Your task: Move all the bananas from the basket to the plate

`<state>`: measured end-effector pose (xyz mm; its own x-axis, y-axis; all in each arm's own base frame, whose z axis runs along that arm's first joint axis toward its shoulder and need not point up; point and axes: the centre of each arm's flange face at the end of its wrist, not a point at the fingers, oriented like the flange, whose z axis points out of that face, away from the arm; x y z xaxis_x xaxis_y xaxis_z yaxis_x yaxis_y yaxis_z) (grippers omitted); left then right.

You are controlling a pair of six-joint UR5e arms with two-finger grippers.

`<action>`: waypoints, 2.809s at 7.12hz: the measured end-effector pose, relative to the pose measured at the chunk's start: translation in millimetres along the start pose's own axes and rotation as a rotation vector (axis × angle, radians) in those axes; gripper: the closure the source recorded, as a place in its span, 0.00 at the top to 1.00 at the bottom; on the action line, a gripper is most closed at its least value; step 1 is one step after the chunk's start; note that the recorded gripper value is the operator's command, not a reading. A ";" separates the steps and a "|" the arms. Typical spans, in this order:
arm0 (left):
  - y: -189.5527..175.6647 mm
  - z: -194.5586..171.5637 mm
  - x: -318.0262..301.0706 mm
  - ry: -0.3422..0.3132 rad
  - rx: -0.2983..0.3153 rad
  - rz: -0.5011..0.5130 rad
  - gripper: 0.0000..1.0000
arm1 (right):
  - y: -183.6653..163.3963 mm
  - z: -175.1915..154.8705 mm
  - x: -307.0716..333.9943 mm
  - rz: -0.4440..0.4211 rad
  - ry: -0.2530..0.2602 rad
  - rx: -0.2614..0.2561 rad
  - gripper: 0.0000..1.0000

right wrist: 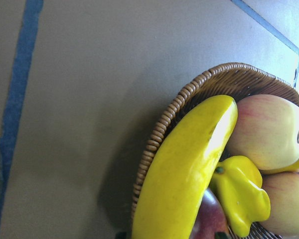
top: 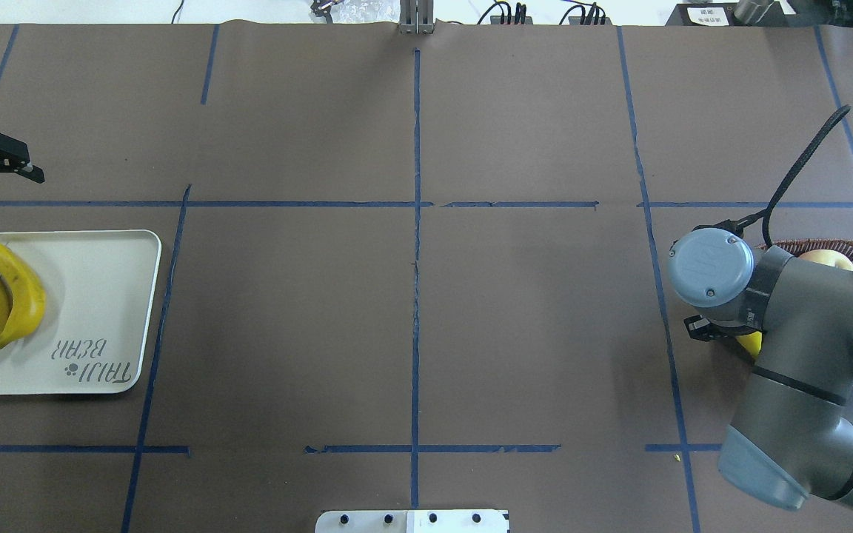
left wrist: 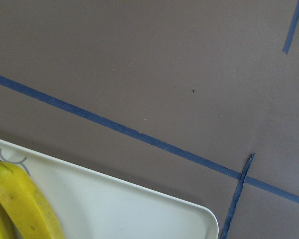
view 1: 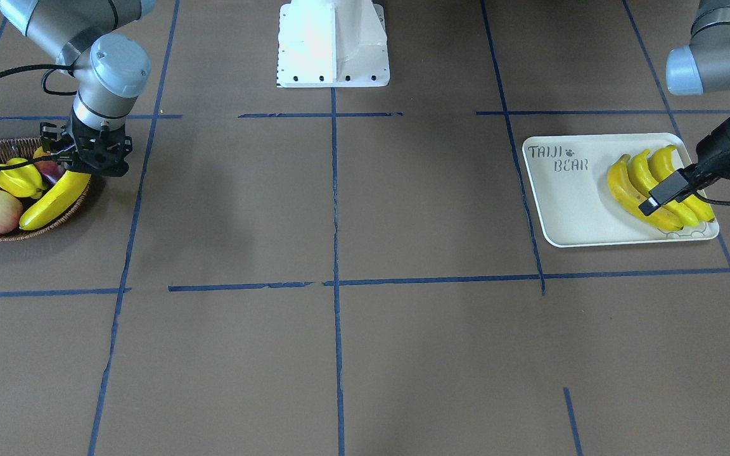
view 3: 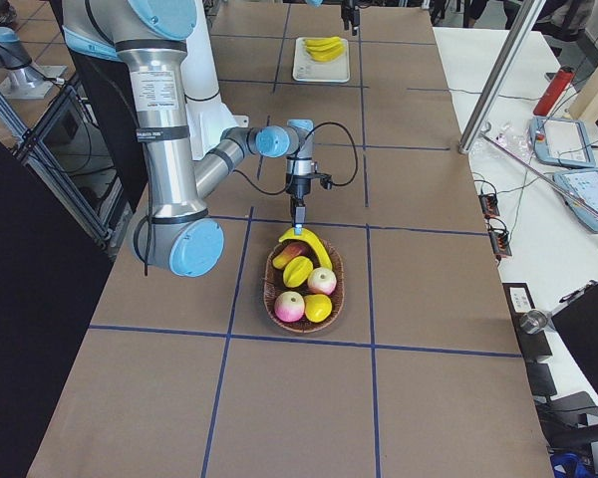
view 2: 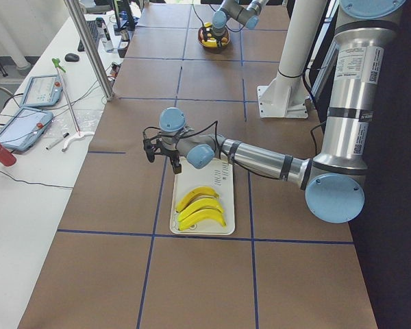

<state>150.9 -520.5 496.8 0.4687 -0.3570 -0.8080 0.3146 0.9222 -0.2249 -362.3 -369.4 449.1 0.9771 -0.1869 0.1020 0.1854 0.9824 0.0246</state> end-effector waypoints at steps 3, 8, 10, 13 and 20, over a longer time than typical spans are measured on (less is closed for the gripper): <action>-0.2 0.3 -0.4 -0.001 0.000 -0.001 1.00 | -3.1 5.3 -8.3 -0.008 0.014 -0.005 0.53; 0.1 0.6 -1.2 -0.001 -0.002 -0.002 1.00 | -4.3 -1.4 -2.5 -0.002 0.019 0.005 0.03; 0.1 0.5 -1.1 -0.001 -0.002 -0.002 1.00 | -4.6 -29.6 14.6 0.025 0.010 0.015 0.00; 0.2 0.8 0.1 0.000 -0.002 0.000 1.00 | -25.2 -105.0 30.8 0.085 -0.029 0.050 0.00; 4.2 6.9 26.4 0.016 -0.014 0.000 1.00 | -61.9 -216.1 84.3 0.269 -0.658 0.234 0.00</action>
<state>170.3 -527.1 478.3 0.4558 -0.3546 -0.8164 0.3025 0.9243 -0.2325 -268.8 -444.8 241.2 0.7071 0.0229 0.7067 -0.1502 0.9815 0.1186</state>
